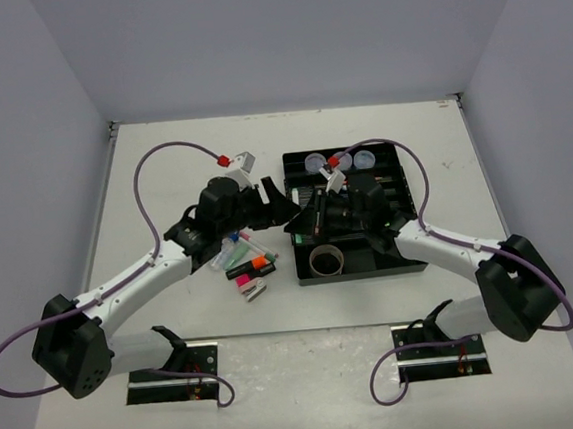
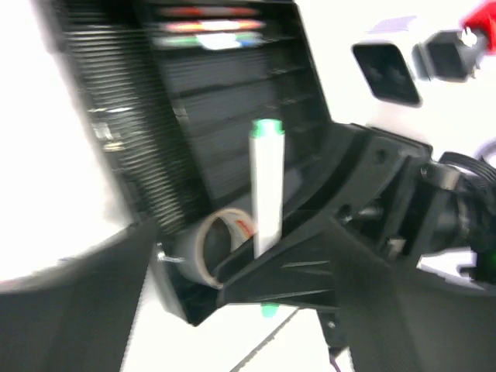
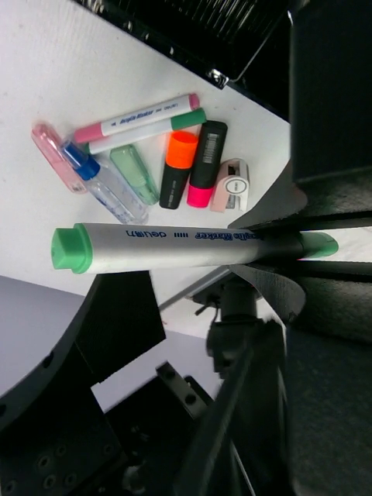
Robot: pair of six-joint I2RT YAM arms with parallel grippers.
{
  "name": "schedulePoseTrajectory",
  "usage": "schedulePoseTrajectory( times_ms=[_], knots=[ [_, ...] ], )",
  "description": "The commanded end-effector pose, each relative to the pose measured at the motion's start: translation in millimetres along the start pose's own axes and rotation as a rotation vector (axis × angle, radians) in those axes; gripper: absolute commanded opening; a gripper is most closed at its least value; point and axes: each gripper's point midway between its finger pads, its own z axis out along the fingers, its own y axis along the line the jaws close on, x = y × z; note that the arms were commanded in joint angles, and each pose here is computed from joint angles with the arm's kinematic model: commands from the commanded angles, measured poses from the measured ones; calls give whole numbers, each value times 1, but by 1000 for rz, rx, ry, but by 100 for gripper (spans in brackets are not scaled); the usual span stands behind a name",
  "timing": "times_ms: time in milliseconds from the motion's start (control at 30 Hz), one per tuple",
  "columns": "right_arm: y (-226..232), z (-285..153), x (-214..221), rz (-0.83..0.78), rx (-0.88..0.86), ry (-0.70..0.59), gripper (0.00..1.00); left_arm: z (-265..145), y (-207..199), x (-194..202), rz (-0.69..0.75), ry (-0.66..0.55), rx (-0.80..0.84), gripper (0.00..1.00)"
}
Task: Sort the stationery into containers
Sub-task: Place the pen in the storage box.
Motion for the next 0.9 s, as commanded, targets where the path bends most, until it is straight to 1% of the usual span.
schedulePoseTrajectory(
  times_ms=[0, 67, 100, 167, 200, 267, 333, 367, 433, 500, 567, 667, 700, 800, 867],
  knots=[
    [-11, 0, -30, 36, 62, -106, 0, -39, 23, -48, 81, -132, -288, 100],
    [-28, -4, -37, 74, 117, -135, 0, -75, 38, -81, 86, -261, -460, 100],
    [-35, -7, -42, 85, 132, -155, 0, -91, 40, -91, 81, -311, -496, 100],
    [-46, -12, -51, 116, 163, -190, 0, -116, 37, -98, 68, -349, -510, 100],
    [-55, -16, -57, 156, 191, -221, 0, -134, 36, -102, 63, -389, -510, 100],
    [-78, -29, -78, 245, 267, -322, 0, -147, 38, -100, 65, -397, -512, 100],
    [-102, -43, -93, 381, 337, -414, 0, -162, 40, -94, 76, -393, -506, 100],
    [-117, -51, -98, 442, 398, -466, 0, -169, 40, -91, 81, -391, -502, 100],
    [-138, -66, -109, 603, 486, -568, 0, -178, 47, -84, 95, -373, -521, 100],
    [-159, -81, -110, 734, 606, -634, 0, -185, 53, -78, 107, -362, -540, 100],
    [-180, -97, -97, 867, 759, -665, 0, -194, 62, -74, 116, -365, -569, 100],
    [-190, -106, -100, 1033, 822, -763, 0, -199, 70, -67, 124, -357, -588, 100],
    [-194, -106, -98, 1068, 834, -774, 0, -200, 71, -65, 125, -356, -588, 100],
    [-205, -103, -101, 1103, 858, -806, 0, -201, 72, -63, 128, -358, -581, 100],
    [-207, -101, -116, 1070, 869, -827, 0, -196, 71, -60, 135, -344, -560, 100]
  ],
)
